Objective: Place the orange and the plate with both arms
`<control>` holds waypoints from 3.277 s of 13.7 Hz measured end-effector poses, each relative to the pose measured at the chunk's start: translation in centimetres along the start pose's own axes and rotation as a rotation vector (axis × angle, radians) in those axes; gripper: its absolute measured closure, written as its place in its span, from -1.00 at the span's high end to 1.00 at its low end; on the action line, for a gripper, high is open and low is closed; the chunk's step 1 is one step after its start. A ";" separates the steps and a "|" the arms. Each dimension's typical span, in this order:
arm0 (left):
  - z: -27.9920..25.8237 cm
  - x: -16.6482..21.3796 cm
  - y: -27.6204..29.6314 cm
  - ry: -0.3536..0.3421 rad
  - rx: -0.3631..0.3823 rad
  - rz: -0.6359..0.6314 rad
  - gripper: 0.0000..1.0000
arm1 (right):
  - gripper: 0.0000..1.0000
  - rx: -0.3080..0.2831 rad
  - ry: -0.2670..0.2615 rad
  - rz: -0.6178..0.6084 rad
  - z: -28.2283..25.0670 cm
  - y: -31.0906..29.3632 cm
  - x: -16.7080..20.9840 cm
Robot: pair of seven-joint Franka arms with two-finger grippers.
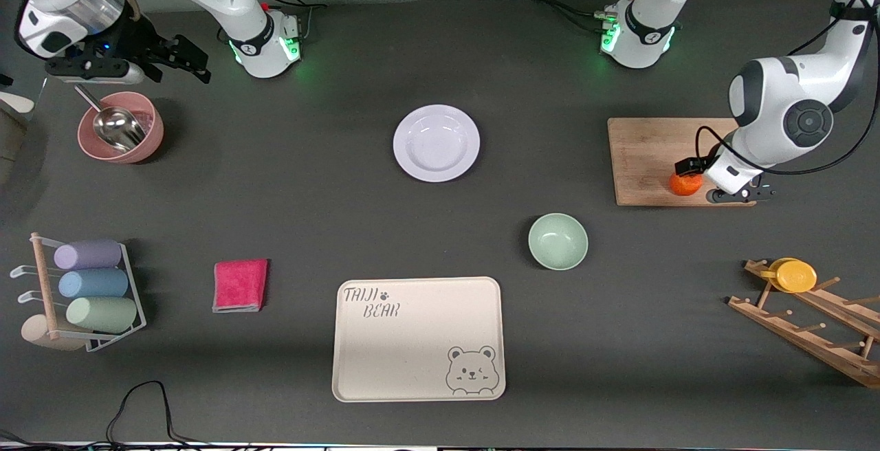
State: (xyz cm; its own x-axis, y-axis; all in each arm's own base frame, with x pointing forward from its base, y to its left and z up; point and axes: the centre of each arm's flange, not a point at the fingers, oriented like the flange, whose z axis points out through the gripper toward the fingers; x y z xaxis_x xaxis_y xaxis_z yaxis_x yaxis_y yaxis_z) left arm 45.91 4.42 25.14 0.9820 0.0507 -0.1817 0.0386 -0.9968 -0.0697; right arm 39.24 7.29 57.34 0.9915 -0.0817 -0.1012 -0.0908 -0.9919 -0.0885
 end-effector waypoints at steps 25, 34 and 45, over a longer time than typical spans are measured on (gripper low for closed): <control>-15.2 0.2 0.8 -0.010 0.021 0.013 0.37 | 1.00 0.968 -0.115 -0.083 39.5 4.3 0.7; -33.0 -2.0 12.2 -0.004 -0.042 -0.001 0.37 | 1.00 0.996 -0.118 -0.083 44.1 5.0 -0.6; -20.8 -3.7 48.5 -0.011 -0.081 -0.116 0.37 | 0.75 0.998 -0.085 -0.148 46.1 5.5 -1.0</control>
State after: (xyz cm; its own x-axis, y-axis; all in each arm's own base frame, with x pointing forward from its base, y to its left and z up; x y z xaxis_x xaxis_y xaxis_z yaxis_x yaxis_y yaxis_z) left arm 47.97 -45.43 42.81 0.9681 0.1666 -0.1874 0.1674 -0.9858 -0.0114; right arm 33.47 6.40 11.29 0.9928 0.0812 -0.0884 -0.0421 -0.4545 -0.8898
